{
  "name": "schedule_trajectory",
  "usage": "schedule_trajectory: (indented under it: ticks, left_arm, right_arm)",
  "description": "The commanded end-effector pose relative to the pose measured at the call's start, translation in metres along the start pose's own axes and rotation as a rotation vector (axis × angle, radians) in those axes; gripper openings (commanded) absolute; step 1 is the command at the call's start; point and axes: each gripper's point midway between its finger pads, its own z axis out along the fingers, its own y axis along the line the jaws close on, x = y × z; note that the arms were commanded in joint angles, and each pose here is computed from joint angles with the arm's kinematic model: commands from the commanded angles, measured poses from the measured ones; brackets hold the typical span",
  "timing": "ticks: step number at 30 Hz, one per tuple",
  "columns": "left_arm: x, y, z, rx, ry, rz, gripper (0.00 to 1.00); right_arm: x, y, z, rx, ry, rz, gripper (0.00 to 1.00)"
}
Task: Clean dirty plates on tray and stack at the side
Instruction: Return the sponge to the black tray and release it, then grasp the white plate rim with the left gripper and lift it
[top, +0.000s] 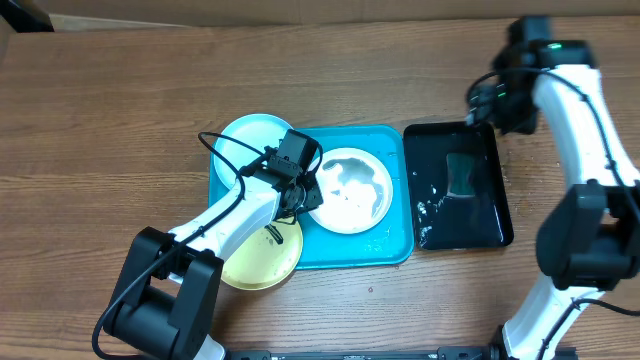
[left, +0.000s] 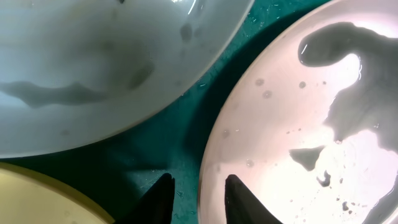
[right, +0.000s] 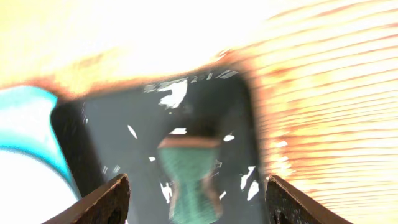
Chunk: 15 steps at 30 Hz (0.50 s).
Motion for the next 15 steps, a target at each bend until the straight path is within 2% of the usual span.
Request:
schedule_trajectory:
  ticks: [1,2,8,12,15]
  left_arm:
    - [0.007,0.007,0.009,-0.026,0.021,0.01,0.27]
    - [0.007,0.007,0.011,-0.028,0.023,0.01,0.27]
    - [0.009,0.005,0.021,-0.017,0.038,0.01,0.25]
    - [0.009,-0.007,0.019,0.04,0.058,0.008,0.04]
    - [-0.004,-0.022,0.01,0.102,0.051,0.043,0.04]
  right_arm:
    - [-0.007,-0.043,-0.013,0.039,-0.032,0.12,0.79]
    - [-0.005,-0.054,-0.013,0.045,-0.022,0.146,1.0]
    - [-0.003,-0.103,-0.016,0.066,-0.026,0.259,1.0]
    - [-0.002,-0.122,-0.018,0.074,-0.032,0.304,1.0]
    - [-0.002,-0.125,-0.018,0.076,-0.032,0.311,1.0]
